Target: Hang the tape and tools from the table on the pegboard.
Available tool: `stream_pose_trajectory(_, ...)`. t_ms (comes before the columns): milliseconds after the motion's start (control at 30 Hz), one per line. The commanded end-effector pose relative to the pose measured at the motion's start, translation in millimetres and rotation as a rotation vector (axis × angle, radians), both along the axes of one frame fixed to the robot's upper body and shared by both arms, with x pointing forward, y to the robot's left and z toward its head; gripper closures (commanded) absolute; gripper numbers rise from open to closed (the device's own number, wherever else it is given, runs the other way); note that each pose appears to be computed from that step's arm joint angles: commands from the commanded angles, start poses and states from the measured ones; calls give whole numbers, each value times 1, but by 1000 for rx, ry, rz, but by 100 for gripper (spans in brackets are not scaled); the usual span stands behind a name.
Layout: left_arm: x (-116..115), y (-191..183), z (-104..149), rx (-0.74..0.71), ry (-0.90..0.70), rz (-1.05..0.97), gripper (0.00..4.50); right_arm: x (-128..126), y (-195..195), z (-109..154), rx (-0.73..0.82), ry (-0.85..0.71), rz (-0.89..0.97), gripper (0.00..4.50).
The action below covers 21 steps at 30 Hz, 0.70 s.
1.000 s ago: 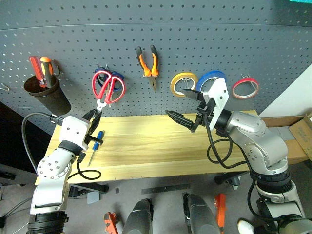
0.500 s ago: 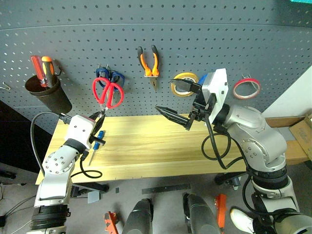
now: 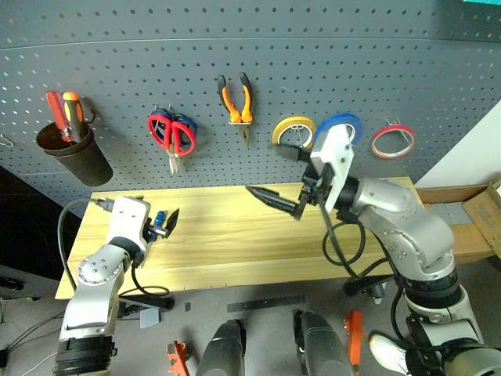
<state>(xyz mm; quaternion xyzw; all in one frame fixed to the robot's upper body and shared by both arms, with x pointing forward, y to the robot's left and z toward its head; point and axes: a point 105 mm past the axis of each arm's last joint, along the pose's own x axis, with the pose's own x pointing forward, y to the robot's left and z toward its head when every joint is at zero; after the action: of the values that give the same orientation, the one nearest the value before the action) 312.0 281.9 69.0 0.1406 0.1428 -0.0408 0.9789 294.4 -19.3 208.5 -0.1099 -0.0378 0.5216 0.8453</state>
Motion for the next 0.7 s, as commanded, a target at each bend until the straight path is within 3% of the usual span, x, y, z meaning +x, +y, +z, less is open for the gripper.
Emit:
stream_pose_trajectory(33, -9, 28, -16, -9, 156, 145, 5, -3, 12, -17, -32, 97, -45, 0)
stream_pose_trajectory(267, 1, 59, -24, 12, 280, 217, 5, 7, 41, -55, -79, 296, -169, 0)
stream_pose_trajectory(500, 20, 67, -29, 20, 313, 194, 5, 11, 59, -59, -110, 284, -189, 0)
stream_pose_trajectory(700, 41, 51, -36, -24, 312, 134, 5, 10, 68, -52, -121, 242, -170, 0)
